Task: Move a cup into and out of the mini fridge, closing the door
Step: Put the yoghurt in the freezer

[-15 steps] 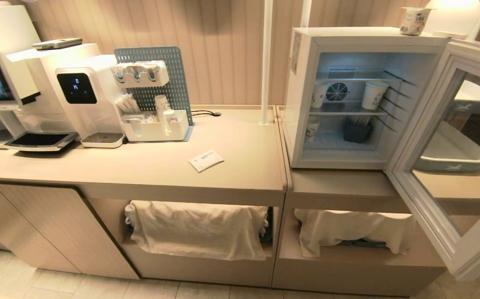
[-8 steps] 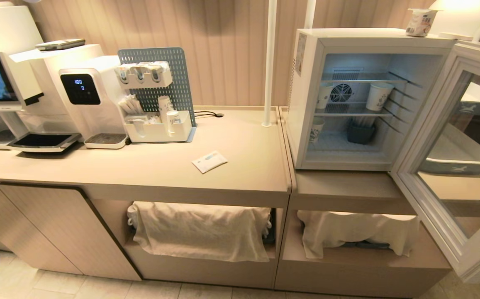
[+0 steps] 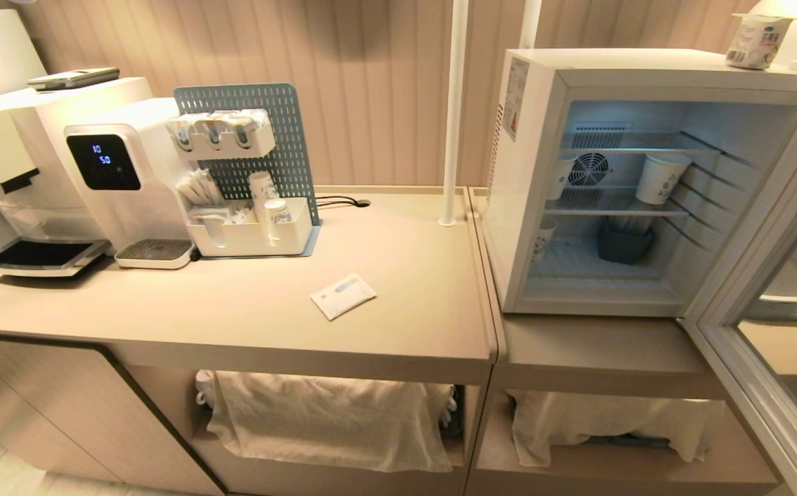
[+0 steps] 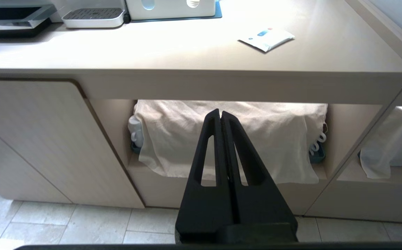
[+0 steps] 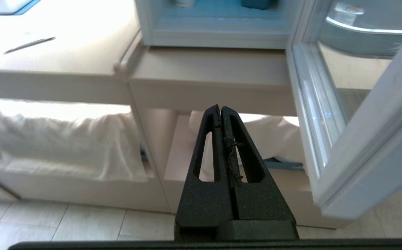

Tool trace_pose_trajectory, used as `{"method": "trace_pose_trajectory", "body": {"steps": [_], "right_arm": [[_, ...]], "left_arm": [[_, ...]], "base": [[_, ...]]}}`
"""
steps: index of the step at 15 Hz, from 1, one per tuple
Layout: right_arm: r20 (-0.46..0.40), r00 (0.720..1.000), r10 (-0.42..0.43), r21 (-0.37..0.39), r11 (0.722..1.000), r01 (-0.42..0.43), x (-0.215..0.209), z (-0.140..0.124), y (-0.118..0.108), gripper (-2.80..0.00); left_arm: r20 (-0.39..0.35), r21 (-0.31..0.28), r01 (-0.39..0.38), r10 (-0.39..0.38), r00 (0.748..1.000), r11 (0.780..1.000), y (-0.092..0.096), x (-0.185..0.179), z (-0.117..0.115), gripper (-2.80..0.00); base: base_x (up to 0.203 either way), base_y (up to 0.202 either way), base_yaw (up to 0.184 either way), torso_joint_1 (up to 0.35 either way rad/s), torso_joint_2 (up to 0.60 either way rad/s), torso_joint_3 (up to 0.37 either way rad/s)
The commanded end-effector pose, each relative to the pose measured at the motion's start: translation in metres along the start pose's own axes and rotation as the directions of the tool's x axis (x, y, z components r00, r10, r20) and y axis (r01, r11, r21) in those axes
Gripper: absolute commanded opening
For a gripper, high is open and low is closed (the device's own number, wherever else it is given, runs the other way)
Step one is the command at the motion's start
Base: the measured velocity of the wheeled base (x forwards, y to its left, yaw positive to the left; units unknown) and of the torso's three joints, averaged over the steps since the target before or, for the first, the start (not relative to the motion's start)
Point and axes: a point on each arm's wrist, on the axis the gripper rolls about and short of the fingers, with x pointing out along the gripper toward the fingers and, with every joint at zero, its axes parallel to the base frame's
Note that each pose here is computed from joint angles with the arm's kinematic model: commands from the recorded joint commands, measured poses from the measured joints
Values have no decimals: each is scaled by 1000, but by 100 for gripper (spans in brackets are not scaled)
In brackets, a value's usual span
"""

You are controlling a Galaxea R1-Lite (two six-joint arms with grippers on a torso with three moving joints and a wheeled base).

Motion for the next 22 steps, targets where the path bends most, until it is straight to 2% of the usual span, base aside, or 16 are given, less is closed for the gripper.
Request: {"method": "trace_pose_trajectory", "body": {"steps": [1,10,22], "right_arm": [[0,1000,1,-1,1000,-1,0,0,0,-280],[0,1000,1,-2,1000,-1,0,0,0,-280],[0,1000,1,-1,1000,-1,0,0,0,-280]], "left_arm": [[0,0,-1,1,1000,1000,0,0,0,-280],[0,1,-1,1,1000,1000,0,0,0,-280],[0,0,0,0,1000,1000,0,0,0,-280]], "base": [[197,0,-1,6,1,2],[183,0,1,2,3,2],[0,0,0,0,0,0]]}}
